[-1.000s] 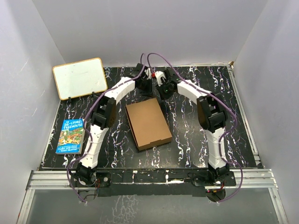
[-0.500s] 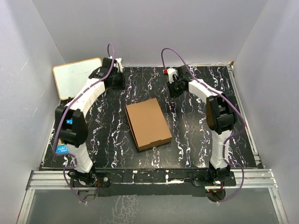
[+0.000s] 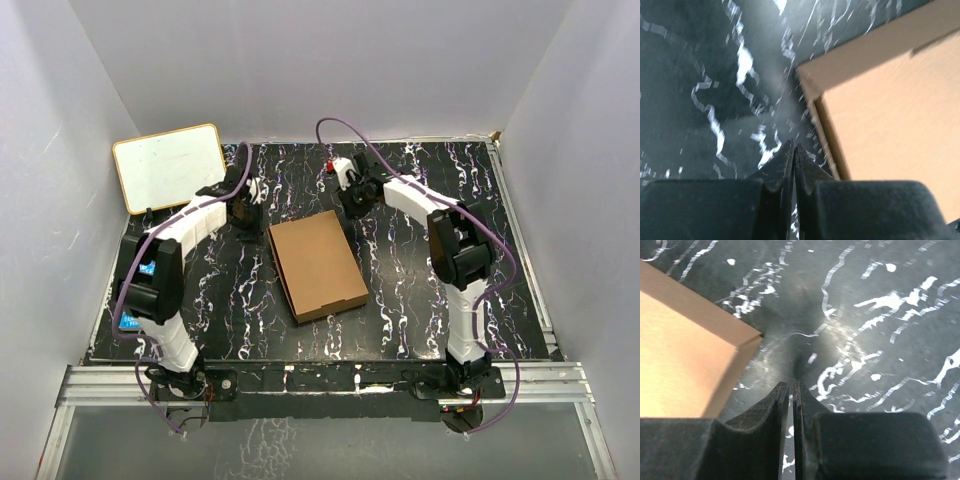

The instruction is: Fold the paper box

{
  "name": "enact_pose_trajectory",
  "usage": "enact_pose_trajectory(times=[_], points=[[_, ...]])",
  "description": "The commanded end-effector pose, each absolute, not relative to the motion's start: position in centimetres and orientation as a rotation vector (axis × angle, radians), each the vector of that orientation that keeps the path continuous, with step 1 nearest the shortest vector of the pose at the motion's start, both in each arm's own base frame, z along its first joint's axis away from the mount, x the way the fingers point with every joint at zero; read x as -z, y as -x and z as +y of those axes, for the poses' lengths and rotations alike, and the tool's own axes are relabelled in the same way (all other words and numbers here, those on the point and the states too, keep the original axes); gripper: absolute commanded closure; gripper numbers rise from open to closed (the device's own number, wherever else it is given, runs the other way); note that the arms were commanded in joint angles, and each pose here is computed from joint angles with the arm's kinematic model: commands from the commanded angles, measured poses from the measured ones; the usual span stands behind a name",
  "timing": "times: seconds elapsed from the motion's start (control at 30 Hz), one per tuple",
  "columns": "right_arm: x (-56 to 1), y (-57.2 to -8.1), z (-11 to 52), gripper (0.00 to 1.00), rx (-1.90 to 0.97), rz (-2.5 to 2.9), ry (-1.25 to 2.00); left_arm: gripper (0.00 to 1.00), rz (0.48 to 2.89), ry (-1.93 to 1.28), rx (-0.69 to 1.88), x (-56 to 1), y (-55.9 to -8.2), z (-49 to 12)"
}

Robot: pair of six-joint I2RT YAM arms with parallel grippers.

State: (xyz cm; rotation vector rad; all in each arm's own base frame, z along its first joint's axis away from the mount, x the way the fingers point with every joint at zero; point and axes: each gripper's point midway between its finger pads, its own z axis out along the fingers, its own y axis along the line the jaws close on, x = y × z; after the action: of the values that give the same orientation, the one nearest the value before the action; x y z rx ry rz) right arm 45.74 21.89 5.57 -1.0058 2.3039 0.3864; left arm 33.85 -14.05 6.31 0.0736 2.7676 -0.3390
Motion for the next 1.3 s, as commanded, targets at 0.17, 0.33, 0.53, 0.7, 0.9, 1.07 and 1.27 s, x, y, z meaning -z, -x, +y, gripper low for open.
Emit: enact_pose_trajectory(times=[0.17, 0.33, 0.53, 0.7, 0.9, 1.07, 1.27], points=[[-7.5, -42.1, 29.4, 0.85, -0.495, 2.169, 1.189, 1.00, 2.619, -0.231, 0.668, -9.1, -40.4, -24.5], [-7.7, -43.8, 26.1, 0.83, -0.407, 2.204, 1.113, 0.98, 2.612, -0.207, 0.533, -9.7, -40.1, -22.0], [-10.0, -44.7, 21.7, 0.70, -0.384, 2.210, 0.996, 0.81, 2.549, -0.145, 0.397, -12.6, -38.8, -16.5], [-12.6, -42.6, 20.4, 0.51, -0.553, 2.158, 0.914, 0.66, 2.455, -0.146, 0.420, -14.7, -36.0, -15.4], [-14.6, -36.1, 20.9, 0.03, -1.107, 1.996, 0.782, 0.50, 2.347, -0.123, 0.631, -14.5, -32.0, -16.5], [-14.8, -32.7, 21.9, 0.01, -1.373, 1.915, 0.663, 0.13, 2.208, -0.018, 0.918, -14.5, -30.1, -18.9], [-12.4, -33.0, 22.3, 0.02, -1.475, 2.032, 0.559, 0.12, 2.222, 0.027, 1.062, -13.5, -29.3, -20.2]])
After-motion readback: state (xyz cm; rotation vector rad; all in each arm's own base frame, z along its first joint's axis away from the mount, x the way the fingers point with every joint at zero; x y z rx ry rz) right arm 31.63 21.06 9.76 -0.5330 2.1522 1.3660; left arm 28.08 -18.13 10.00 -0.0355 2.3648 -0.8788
